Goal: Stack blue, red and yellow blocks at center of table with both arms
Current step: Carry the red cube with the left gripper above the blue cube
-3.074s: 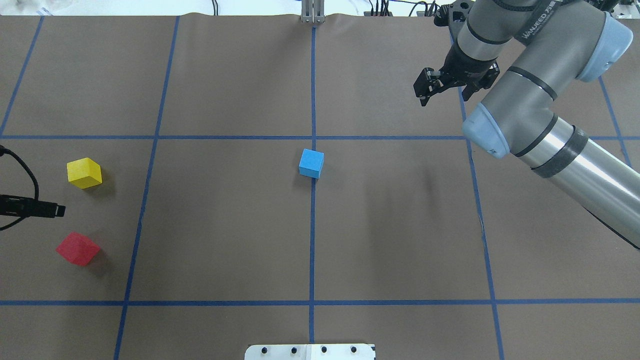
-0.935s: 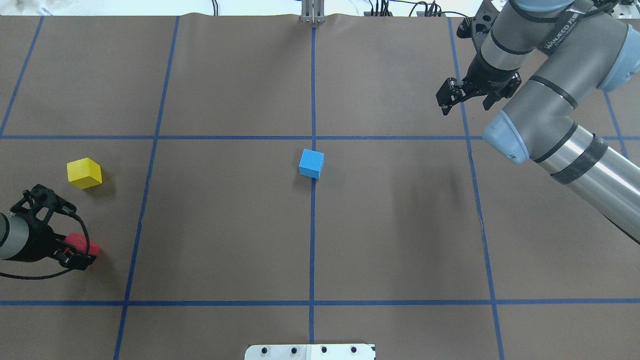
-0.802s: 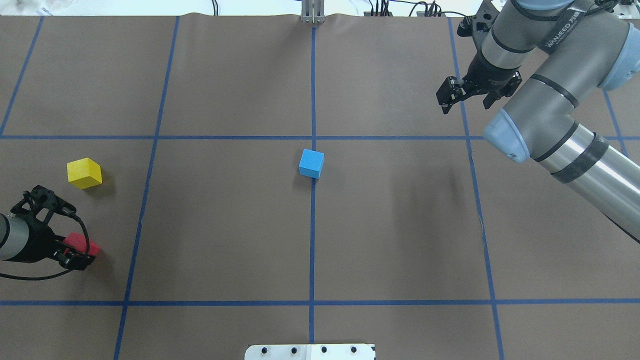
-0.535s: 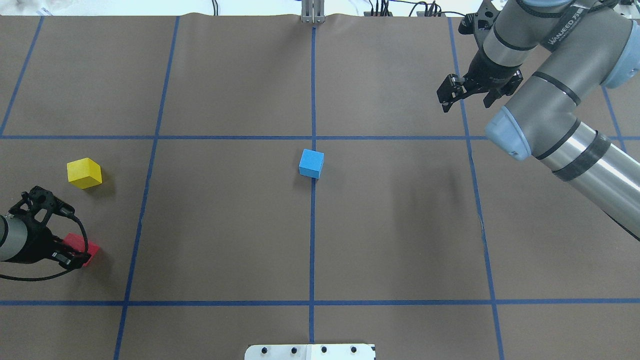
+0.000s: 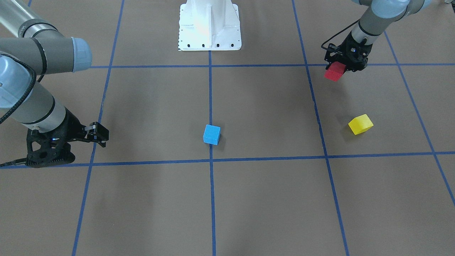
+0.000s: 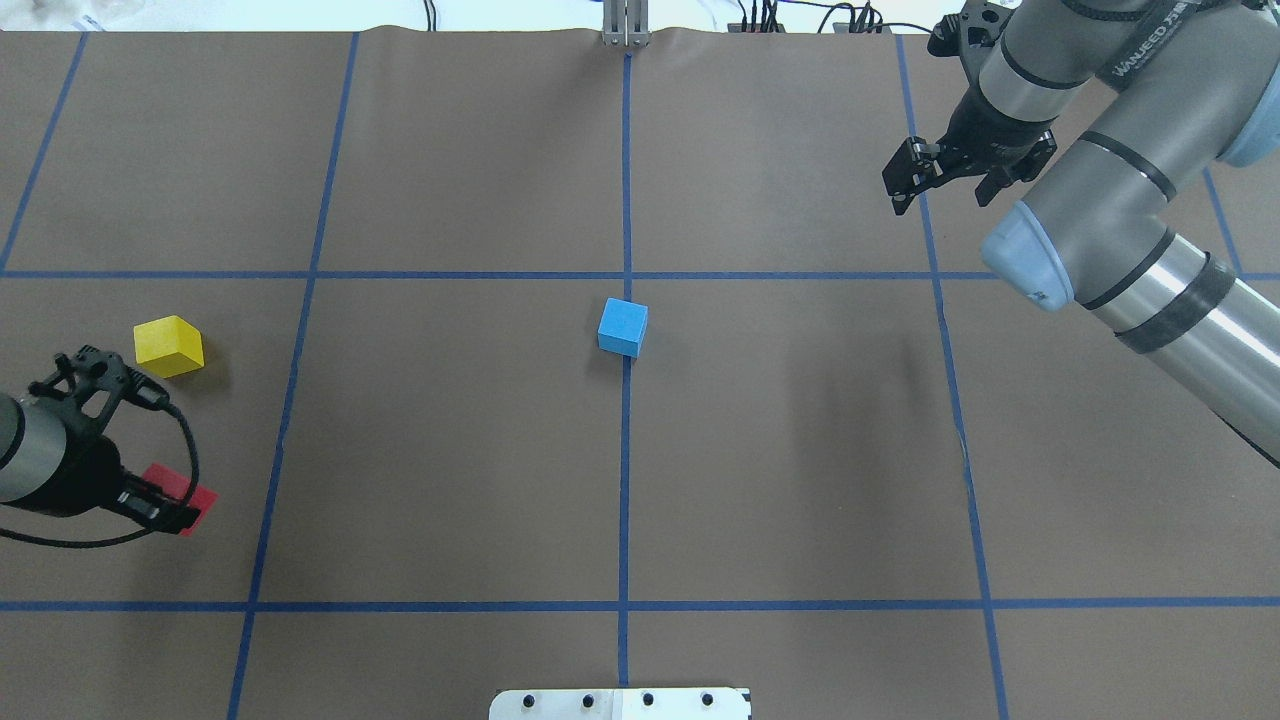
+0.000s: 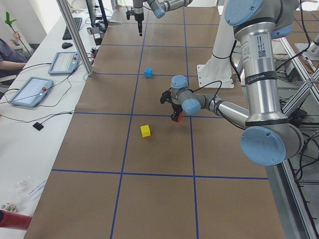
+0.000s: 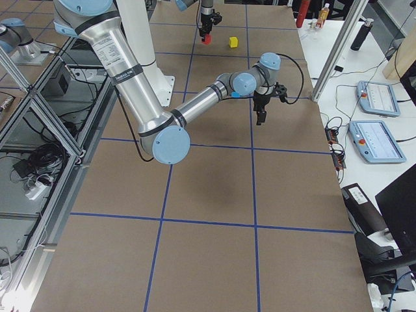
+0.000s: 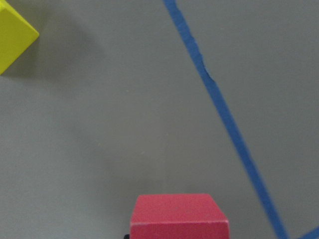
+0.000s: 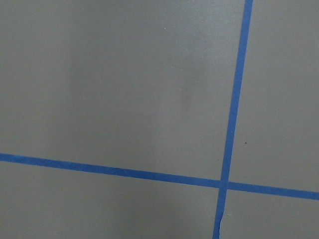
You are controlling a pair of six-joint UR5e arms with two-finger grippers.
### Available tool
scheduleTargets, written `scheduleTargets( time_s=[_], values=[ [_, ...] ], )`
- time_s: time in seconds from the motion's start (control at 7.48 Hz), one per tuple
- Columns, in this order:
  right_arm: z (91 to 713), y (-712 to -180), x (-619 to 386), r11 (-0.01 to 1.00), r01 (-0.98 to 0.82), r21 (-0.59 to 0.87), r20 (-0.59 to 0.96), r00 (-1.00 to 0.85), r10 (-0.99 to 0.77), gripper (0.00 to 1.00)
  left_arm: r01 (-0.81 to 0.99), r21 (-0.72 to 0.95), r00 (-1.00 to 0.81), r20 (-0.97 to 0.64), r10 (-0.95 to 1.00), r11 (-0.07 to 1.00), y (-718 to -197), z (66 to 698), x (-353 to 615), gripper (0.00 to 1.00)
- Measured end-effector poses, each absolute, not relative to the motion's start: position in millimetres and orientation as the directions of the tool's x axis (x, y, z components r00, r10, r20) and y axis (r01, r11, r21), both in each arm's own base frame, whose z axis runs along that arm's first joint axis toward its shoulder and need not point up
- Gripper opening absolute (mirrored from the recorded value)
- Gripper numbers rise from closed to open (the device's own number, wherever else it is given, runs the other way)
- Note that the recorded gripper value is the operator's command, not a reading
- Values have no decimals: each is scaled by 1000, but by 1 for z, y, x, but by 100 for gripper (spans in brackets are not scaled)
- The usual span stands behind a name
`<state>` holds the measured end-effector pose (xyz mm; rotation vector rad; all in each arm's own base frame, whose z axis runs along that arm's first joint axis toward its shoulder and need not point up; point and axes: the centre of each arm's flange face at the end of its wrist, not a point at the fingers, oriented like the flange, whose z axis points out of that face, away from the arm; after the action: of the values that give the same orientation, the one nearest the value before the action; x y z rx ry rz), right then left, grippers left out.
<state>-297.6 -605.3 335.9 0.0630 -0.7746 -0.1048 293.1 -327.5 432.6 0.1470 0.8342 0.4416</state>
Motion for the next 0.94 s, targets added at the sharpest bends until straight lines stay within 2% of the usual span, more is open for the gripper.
scheduleTargets(
  time_s=[0.53, 0.8, 0.94],
  values=[
    [404, -635, -185, 979, 122, 165, 661, 723, -201, 100, -223, 122, 678, -693, 244, 967, -437, 194, 397, 0],
    [472, -642, -106, 969, 171, 178, 652, 717, -247, 100, -166, 60, 687, -709, 159, 984, -473, 121, 454, 0],
    [502, -637, -72, 968, 180, 176, 655, 713, -252, 100, -156, 72, 670, -725, 159, 985, -487, 107, 478, 0]
  ],
)
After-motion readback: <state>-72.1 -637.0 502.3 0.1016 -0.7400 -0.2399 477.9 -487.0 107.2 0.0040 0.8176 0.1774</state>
